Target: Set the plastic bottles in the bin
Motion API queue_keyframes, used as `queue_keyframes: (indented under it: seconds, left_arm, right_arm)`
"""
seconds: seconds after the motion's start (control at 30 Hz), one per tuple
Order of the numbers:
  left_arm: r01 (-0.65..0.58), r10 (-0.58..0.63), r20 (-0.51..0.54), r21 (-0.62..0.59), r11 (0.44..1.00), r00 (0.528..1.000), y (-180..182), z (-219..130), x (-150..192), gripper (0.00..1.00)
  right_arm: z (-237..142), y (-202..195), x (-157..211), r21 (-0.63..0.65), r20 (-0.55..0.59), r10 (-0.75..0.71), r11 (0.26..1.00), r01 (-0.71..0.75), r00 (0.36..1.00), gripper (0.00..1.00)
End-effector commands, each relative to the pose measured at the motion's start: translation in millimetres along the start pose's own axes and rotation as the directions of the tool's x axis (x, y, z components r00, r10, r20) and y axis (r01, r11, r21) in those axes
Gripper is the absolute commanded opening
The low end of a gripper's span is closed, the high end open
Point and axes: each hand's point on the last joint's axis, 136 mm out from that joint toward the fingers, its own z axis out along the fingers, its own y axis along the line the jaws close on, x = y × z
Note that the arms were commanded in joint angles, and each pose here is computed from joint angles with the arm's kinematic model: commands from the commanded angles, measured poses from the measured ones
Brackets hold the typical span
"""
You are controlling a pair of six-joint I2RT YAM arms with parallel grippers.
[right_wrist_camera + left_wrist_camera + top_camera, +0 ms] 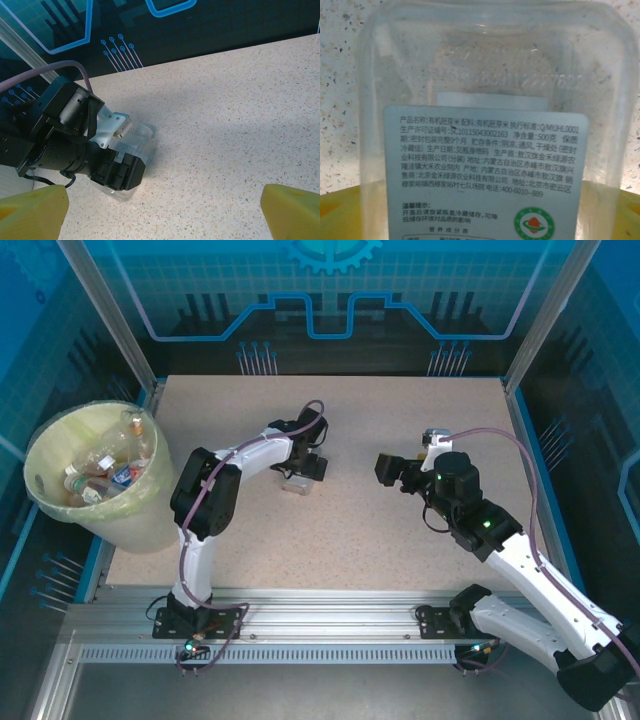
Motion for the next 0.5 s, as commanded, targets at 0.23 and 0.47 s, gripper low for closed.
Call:
queue_keyframes:
  seconds: [0.23, 0.47]
  left_arm:
    - [0.014, -0.02, 0.121, 0.051, 0.999, 0.992, 6, -51, -10, 0.71]
    - [0.058, -0.077, 0.311, 0.07, 0.996, 0.947, 30, -141, -12, 0.71]
  right_arm:
    - [3, -8, -1, 0.029, 0.016, -0.009, 1.0, 0.008, 1.0, 1.0]
    - [13, 0, -1, -0.002, 0.01, -0.013, 1.0, 0.013, 1.0, 1.0]
